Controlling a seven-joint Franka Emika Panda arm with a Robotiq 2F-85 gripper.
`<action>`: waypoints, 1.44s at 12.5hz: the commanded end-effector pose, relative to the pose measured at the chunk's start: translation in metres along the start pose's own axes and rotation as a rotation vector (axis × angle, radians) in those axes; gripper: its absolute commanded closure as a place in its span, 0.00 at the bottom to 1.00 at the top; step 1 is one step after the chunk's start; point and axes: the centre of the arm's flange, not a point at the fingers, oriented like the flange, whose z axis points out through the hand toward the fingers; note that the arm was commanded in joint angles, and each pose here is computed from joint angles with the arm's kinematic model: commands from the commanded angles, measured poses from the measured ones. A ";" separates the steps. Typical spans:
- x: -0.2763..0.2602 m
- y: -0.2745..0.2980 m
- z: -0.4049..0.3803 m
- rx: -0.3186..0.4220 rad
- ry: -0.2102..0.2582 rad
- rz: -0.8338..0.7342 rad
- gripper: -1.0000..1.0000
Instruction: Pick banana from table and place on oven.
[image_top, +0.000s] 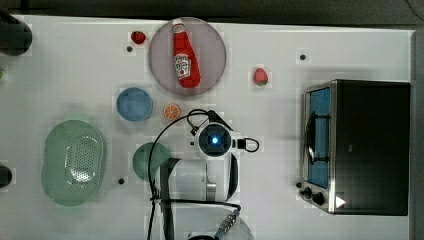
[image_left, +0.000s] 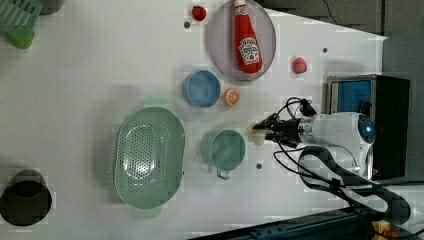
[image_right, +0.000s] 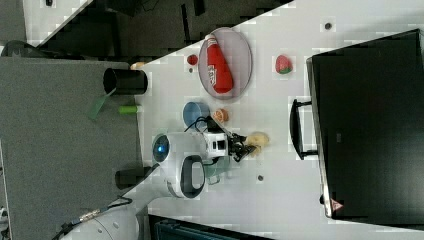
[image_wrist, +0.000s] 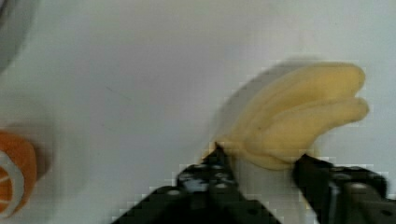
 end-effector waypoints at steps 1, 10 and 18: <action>0.007 -0.012 -0.017 0.043 0.034 -0.008 0.76; 0.008 -0.020 -0.256 0.091 0.138 -0.012 0.76; 0.080 0.082 -0.414 0.058 0.054 0.191 0.76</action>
